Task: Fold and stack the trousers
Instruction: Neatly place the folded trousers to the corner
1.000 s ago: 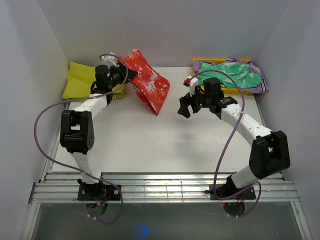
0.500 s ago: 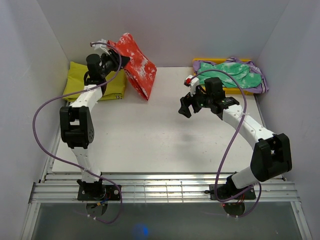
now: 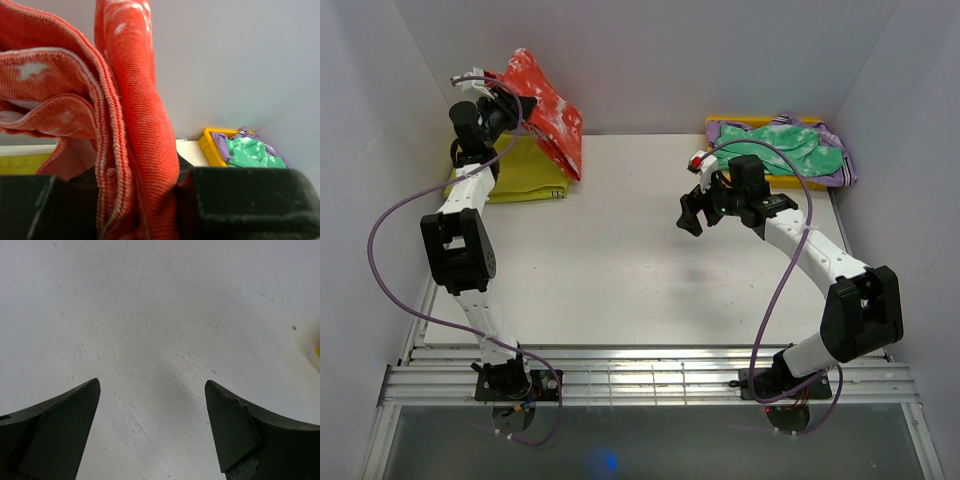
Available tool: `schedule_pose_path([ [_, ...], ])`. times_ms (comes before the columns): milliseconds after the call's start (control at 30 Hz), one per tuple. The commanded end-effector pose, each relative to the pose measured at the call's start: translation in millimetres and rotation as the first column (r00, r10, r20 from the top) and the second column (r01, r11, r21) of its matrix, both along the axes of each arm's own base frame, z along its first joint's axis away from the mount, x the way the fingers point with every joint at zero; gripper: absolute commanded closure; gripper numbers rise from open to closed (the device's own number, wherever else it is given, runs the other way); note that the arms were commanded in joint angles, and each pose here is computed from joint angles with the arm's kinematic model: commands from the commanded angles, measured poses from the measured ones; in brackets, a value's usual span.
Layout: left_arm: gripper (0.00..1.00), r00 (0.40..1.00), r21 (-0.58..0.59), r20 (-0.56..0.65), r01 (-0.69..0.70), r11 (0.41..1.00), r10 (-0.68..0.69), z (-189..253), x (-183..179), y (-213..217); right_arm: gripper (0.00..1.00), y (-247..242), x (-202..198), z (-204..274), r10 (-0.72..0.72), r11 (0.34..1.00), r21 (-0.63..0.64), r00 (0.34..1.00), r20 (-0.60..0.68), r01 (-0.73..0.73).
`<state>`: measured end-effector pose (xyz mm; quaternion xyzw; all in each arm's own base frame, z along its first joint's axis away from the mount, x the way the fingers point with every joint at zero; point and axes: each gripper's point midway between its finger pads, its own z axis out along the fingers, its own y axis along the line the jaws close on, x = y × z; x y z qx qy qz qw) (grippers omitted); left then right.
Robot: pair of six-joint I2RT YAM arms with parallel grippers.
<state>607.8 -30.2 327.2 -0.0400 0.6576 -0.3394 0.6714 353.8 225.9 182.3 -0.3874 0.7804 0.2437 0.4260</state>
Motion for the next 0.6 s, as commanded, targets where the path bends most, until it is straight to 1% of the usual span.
schedule_pose_path([
  [0, 1.0, 0.979, 0.018, 0.202, 0.033, 0.999, -0.036, 71.0, -22.3, -0.4, 0.1, 1.6, 4.5, 7.2, 0.015, 1.0, 0.007, 1.0, 0.015, -0.015],
  [233, 1.0, 0.989, 0.029, 0.15, -0.01, 1.0, 0.005, 39.3, -23.0, 37.4, 0.1, 2.1, 4.7, 6.0, 0.019, 1.0, 0.004, 1.0, 0.008, -0.019],
  [300, 1.0, 0.991, 0.04, 0.136, -0.003, 0.999, -0.002, 29.9, -22.4, 44.9, 0.1, 2.5, 3.9, 5.6, 0.022, 1.0, 0.004, 1.0, 0.001, -0.022],
  [467, 1.0, 0.995, 0.059, 0.095, -0.036, 0.998, 0.031, -1.7, -14.2, 86.3, 0.1, 1.9, 2.5, 5.2, 0.028, 1.0, -0.001, 1.0, -0.001, -0.028],
  [500, 1.0, 0.995, 0.063, 0.091, -0.056, 0.996, 0.05, -5.9, -14.0, 100.0, 0.1, 1.5, 1.9, 4.0, 0.03, 1.0, -0.005, 1.0, -0.002, -0.03],
  [567, 1.0, 0.994, 0.07, 0.091, -0.063, 0.996, 0.057, -11.0, -13.6, 113.2, 0.1, 0.5, 1.7, 3.7, 0.029, 1.0, -0.011, 1.0, 0.0, -0.029],
])
